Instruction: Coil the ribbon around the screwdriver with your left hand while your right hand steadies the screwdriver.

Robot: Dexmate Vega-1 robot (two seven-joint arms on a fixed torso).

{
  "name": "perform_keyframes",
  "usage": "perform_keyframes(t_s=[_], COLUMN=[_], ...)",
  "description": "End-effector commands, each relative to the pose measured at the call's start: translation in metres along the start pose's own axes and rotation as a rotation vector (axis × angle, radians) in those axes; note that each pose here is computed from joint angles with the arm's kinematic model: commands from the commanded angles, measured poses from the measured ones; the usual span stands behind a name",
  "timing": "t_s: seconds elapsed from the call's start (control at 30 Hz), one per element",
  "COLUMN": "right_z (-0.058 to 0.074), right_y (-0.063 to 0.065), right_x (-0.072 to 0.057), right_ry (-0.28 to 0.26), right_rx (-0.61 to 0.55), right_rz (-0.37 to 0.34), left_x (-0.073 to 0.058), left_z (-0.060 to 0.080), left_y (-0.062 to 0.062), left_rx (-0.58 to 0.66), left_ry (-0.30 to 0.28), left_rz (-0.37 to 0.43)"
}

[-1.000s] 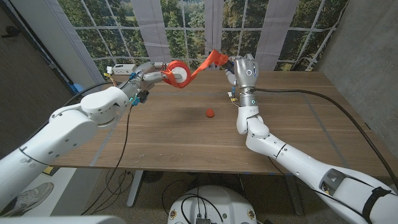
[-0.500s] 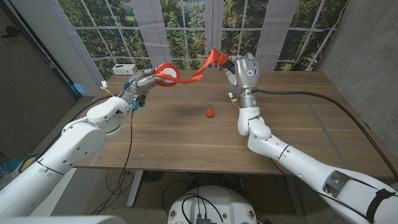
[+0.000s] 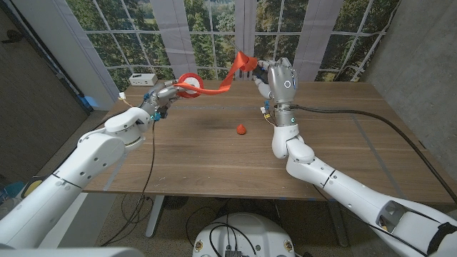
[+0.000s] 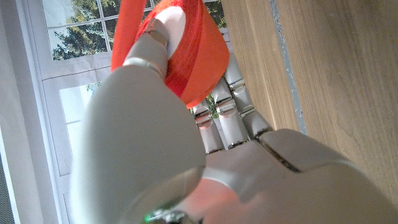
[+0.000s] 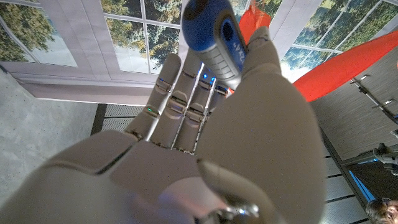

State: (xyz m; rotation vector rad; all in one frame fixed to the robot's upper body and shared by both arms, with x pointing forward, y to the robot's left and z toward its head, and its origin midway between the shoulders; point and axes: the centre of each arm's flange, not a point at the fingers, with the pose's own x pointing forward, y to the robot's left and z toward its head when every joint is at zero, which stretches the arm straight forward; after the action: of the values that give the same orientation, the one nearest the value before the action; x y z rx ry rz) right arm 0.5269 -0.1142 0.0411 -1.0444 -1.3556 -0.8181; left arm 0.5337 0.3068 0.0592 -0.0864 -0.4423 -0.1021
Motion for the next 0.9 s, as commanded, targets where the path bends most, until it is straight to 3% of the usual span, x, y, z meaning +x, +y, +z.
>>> perform_keyframes(t_s=[0.03,0.13,0.37,0.63,0.83,0.9], right_z=[0.019,0.026,0.042,0.048,0.051,0.054], right_y=[-0.001,-0.001,-0.002,-0.003,0.005,0.008], right_x=[-0.011,-0.015,-0.020,-0.024,-0.030,-0.032], right_ry=[-0.087,-0.123,-0.199,-0.241,-0.266,-0.282], right_rx=[0.066,0.081,0.107,0.112,0.095,0.077], right_rz=[-0.002,0.023,0.002,0.015,0.054,0.059], left_x=[0.021,0.028,0.041,0.047,0.050,0.050], left_z=[0.028,0.037,0.057,0.089,0.112,0.126], left_y=[-0.002,-0.005,-0.018,-0.027,-0.036,-0.040], left_rx=[0.049,0.052,0.118,0.186,0.185,0.224], left_ry=[-0.002,0.009,0.010,-0.016,-0.029,-0.038], left_rz=[0.019,-0.004,-0.017,-0.001,-0.034,-0.032])
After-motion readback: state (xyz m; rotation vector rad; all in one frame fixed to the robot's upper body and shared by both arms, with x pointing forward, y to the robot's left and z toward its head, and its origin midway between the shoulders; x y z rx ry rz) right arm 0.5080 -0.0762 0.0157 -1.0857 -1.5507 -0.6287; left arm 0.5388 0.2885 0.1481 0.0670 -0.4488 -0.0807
